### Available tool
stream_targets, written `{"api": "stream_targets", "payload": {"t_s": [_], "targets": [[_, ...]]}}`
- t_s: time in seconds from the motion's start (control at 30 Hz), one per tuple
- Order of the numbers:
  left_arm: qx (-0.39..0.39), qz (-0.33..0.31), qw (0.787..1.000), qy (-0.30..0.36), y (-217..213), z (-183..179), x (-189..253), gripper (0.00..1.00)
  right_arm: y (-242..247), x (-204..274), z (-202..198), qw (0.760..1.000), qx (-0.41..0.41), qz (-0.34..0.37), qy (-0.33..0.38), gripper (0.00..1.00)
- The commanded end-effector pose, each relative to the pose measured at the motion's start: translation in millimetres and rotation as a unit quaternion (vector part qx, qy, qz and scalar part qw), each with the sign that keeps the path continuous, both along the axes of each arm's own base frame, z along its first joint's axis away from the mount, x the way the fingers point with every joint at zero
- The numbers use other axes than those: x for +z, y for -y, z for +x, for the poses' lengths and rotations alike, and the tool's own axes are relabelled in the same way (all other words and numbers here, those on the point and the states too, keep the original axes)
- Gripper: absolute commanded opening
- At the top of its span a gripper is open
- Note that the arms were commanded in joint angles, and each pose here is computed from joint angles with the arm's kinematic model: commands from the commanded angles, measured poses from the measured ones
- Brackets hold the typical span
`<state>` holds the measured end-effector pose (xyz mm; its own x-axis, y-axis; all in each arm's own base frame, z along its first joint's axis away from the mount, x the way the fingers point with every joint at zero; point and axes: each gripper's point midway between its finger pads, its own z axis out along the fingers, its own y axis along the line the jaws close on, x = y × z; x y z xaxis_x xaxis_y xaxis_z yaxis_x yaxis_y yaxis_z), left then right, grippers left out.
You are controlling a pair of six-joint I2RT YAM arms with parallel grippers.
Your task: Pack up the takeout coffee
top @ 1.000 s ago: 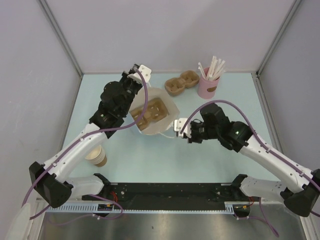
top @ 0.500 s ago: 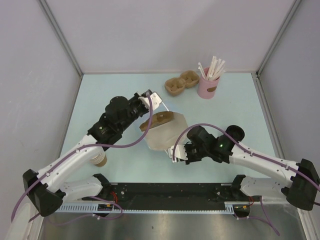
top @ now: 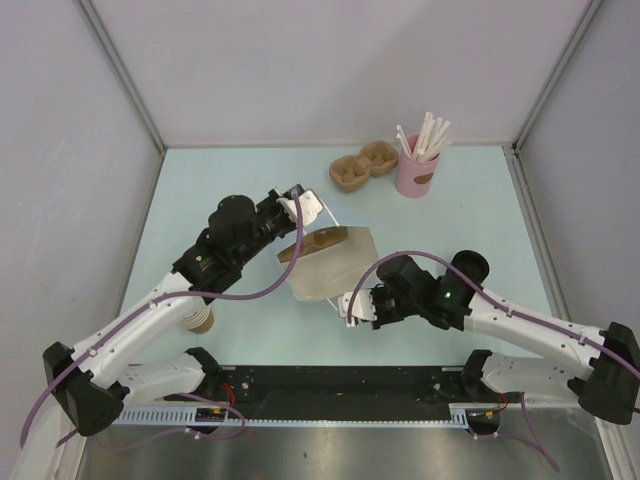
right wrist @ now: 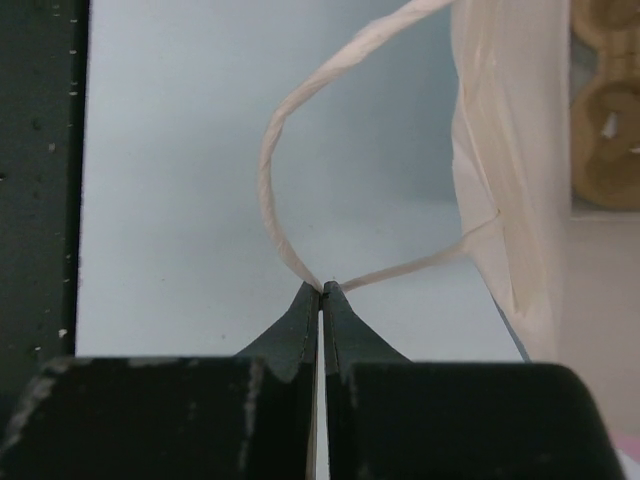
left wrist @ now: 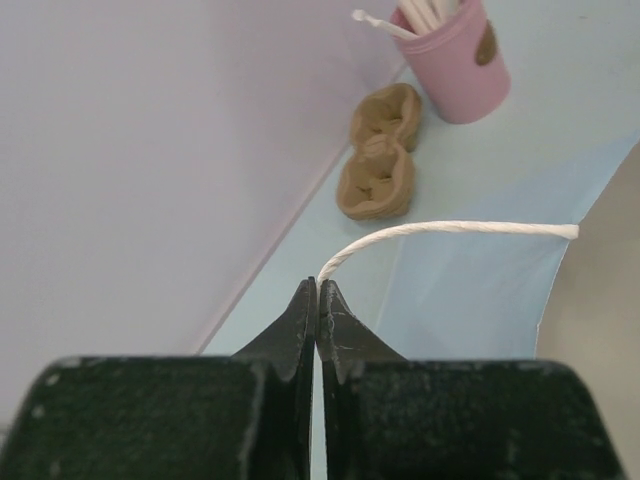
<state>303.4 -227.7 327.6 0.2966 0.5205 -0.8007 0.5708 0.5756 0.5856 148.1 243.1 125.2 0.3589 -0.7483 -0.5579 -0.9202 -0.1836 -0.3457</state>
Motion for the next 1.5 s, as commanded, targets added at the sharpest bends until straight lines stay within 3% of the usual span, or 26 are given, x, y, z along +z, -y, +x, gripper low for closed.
{"api": "stream_targets", "payload": {"t_s": [0.0, 0.37, 0.6, 0.87, 1.07, 1.33, 1.47], "targets": [[0.090, -0.052, 0.992, 0.066, -21.8, 22.4, 41.9, 0.03, -6.3, 37.3, 32.6, 0.994, -0.045, 0.042, 0.086, 0.00], [0.192, -0.074, 0.972, 0.117, -47.8, 46.8, 59.1, 0.05, -20.9, 106.5, 80.9, 0.972, -0.124, 0.099, 0.172, 0.00], [0.255, -0.088, 0.954, 0.130, -70.6, 62.6, 70.9, 0.05, -29.2, 170.6, 109.8, 0.939, -0.198, 0.171, 0.223, 0.00], [0.262, -0.128, 0.944, 0.154, -81.5, 52.5, 100.3, 0.05, -22.8, 239.6, 118.3, 0.909, -0.243, 0.243, 0.234, 0.00], [0.268, -0.140, 0.938, 0.168, -91.9, 43.8, 116.7, 0.06, -15.9, 256.8, 117.2, 0.905, -0.249, 0.262, 0.226, 0.00], [0.245, -0.089, 0.956, 0.136, -76.6, 54.4, 69.6, 0.06, -21.4, 228.4, 118.5, 0.921, -0.243, 0.245, 0.180, 0.00], [0.249, -0.099, 0.953, 0.143, -79.2, 52.9, 75.1, 0.06, -21.8, 229.5, 121.1, 0.918, -0.247, 0.248, 0.185, 0.00]]}}
